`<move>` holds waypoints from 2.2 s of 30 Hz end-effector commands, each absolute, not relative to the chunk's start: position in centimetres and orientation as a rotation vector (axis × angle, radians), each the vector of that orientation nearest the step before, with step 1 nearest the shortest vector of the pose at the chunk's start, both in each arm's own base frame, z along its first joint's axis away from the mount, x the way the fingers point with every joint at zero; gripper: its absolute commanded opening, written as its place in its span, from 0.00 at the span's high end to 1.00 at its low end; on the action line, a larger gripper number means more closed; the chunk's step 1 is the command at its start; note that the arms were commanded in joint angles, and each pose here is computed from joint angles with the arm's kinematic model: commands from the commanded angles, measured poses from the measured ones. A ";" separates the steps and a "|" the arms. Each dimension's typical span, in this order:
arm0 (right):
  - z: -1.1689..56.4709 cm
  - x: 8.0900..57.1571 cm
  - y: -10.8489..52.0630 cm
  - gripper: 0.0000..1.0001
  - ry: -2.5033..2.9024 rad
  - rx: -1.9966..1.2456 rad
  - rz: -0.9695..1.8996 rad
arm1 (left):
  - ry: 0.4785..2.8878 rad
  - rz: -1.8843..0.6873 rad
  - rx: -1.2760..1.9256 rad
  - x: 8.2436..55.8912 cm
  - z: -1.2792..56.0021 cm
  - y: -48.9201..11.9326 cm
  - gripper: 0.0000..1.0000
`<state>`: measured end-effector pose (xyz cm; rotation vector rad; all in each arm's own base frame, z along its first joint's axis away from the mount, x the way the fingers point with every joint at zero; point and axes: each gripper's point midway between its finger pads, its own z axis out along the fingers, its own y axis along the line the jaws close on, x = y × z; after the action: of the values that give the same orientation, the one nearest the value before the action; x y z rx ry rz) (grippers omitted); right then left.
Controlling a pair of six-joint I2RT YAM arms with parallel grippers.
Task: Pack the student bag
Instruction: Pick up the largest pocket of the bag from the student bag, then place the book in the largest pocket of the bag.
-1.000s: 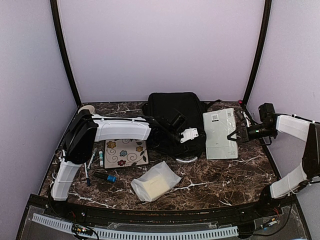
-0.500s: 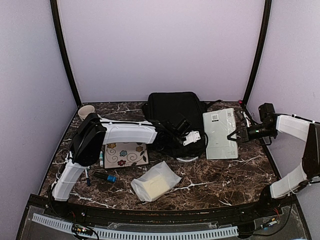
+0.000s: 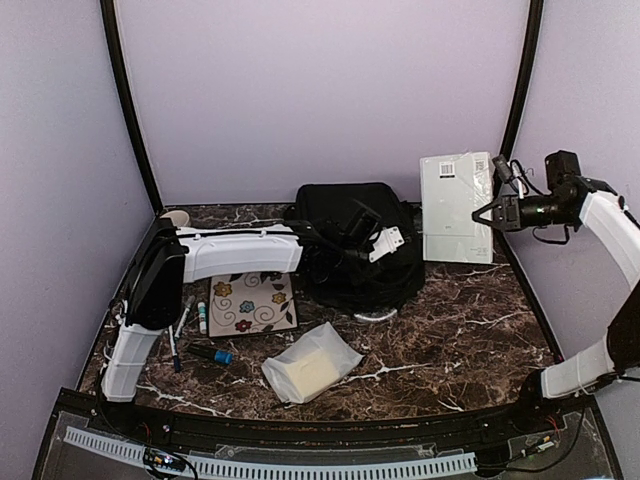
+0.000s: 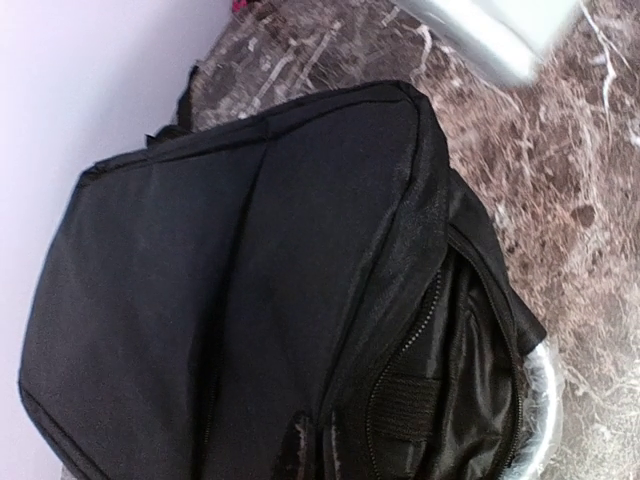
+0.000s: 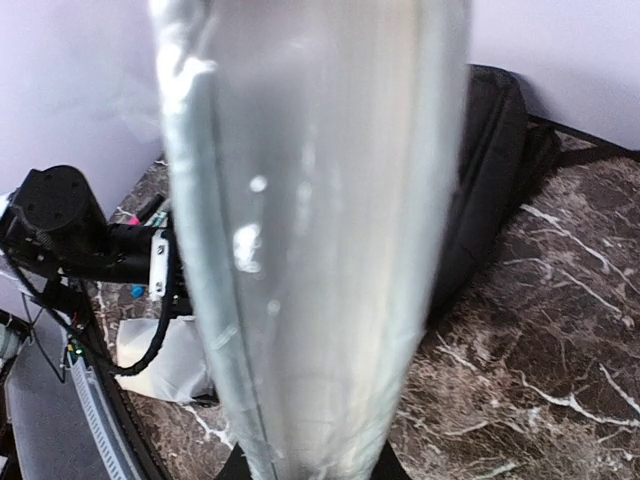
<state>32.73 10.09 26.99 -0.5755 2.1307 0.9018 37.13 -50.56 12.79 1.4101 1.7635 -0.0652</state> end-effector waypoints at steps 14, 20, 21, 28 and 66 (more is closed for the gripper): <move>23.8 24.3 16.8 1.00 2.192 -0.783 1.440 | 1.558 -0.326 0.870 42.5 31.1 -48.7 1.00; 20.9 23.6 19.1 1.00 2.273 -0.799 1.563 | 1.548 -0.493 0.757 43.0 32.7 -49.1 1.00; 20.2 23.4 19.5 1.00 2.288 -0.796 1.580 | 1.542 -0.499 0.752 43.1 32.8 -49.1 1.00; 16.9 23.5 21.1 1.00 2.402 -0.812 1.631 | 1.527 -0.545 0.778 42.4 33.6 -49.6 1.00; 8.3 38.5 22.5 0.98 2.559 -0.251 1.546 | 1.446 -0.601 0.910 36.1 33.8 -50.5 1.00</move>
<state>34.66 23.21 9.06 -0.2884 2.6405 1.7071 38.35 -50.99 22.21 1.0162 1.6957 -0.4866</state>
